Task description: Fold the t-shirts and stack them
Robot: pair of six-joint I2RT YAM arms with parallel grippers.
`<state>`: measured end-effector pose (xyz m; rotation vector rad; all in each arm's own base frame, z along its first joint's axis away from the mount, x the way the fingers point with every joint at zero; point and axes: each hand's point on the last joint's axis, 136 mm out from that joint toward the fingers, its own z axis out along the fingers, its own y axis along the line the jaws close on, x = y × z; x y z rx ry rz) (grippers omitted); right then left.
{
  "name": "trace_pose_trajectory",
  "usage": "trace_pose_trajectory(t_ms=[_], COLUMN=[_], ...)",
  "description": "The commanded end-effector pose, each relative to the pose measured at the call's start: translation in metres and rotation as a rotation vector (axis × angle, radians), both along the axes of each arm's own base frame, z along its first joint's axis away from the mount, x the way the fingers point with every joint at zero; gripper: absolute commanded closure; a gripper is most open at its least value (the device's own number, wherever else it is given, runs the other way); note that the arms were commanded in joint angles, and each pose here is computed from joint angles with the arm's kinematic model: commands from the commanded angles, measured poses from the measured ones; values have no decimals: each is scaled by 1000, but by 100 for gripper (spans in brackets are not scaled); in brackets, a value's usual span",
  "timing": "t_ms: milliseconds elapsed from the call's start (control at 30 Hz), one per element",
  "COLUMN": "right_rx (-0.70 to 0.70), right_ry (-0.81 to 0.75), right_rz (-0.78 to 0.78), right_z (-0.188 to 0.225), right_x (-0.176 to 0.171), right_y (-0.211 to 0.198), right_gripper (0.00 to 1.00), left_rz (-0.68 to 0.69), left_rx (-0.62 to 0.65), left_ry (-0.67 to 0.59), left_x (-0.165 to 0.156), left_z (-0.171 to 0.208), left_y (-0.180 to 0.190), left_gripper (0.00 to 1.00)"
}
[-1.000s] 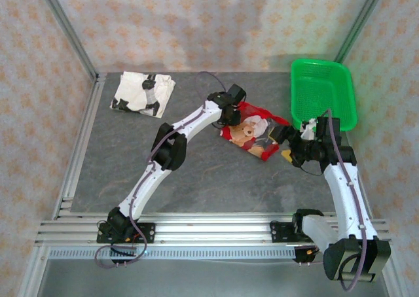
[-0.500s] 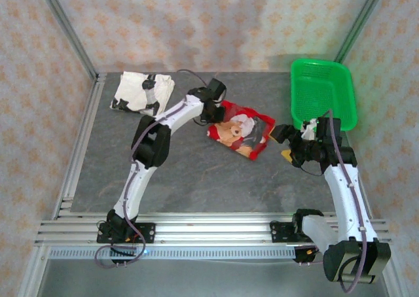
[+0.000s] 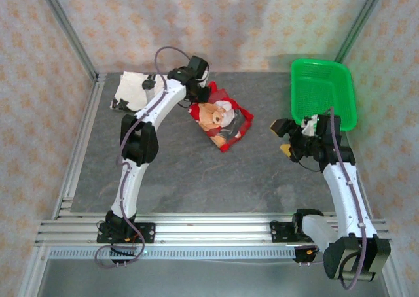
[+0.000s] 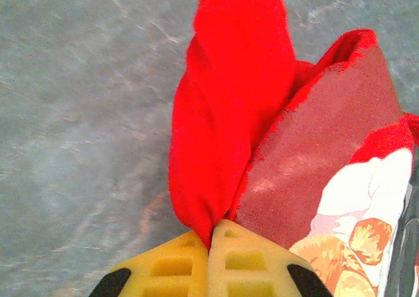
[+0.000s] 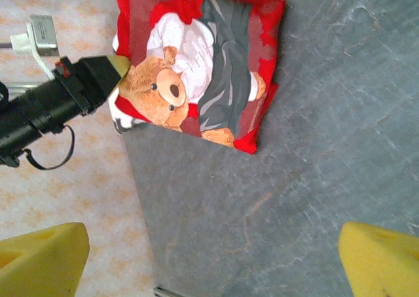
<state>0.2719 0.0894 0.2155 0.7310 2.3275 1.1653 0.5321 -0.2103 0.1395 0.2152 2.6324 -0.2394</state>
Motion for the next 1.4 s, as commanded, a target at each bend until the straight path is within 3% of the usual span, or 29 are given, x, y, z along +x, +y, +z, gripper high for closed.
trace_pose_trajectory(t_ms=[0, 567, 1000, 1367], right_rx=[44, 8, -14, -26], right_ry=[-64, -36, -2, 17], right_rz=[-4, -2, 30, 31], right_z=[14, 7, -7, -14], right_x=[17, 43, 59, 62], right_y=[6, 28, 53, 60], right_gripper=[2, 2, 2, 2], left_rz=[24, 215, 351, 447], left_rx=[109, 30, -92, -151], left_ry=[-6, -146, -252, -231], left_x=[9, 68, 81, 81], left_z=[13, 53, 88, 70], left_y=[53, 173, 255, 308], left_gripper=[100, 100, 100, 100])
